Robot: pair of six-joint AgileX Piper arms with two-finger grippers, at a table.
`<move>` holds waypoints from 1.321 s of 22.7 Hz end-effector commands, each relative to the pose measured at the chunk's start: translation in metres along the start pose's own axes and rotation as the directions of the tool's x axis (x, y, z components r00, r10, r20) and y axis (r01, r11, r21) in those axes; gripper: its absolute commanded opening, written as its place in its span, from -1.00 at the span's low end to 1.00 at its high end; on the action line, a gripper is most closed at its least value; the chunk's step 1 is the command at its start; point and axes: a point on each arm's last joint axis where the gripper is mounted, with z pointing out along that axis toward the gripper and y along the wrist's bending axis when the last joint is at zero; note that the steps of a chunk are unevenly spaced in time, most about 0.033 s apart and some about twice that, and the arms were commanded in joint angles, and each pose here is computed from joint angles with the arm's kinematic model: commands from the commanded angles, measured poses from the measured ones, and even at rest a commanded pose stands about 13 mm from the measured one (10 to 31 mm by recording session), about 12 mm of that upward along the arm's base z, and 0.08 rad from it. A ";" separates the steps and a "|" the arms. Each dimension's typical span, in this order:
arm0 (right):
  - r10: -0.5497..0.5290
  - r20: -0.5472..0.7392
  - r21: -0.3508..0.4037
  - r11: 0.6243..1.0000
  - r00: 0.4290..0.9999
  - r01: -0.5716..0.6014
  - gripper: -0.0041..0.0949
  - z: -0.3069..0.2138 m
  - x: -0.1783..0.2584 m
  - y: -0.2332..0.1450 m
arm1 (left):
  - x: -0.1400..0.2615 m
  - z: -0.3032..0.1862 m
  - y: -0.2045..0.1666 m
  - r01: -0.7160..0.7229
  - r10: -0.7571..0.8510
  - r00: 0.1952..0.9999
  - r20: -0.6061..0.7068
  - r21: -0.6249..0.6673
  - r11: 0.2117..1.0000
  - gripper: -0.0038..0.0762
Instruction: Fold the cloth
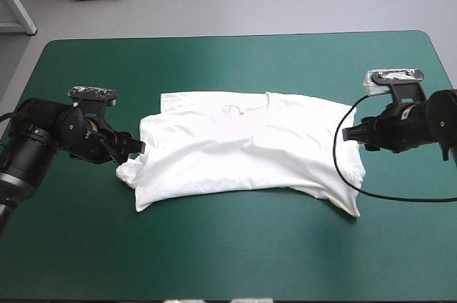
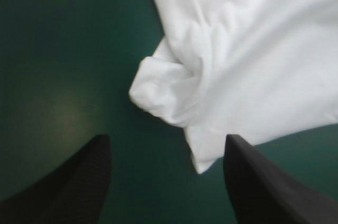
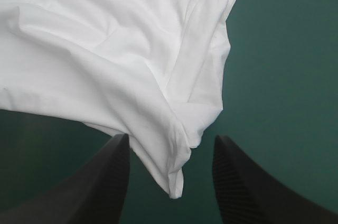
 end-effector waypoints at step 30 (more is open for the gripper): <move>-0.007 0.053 0.006 1.000 0.999 0.006 -0.08 -0.016 -0.001 0.001 | 0.011 0.166 0.044 0.203 -0.195 0.933 -0.303 -0.005 0.979 -0.74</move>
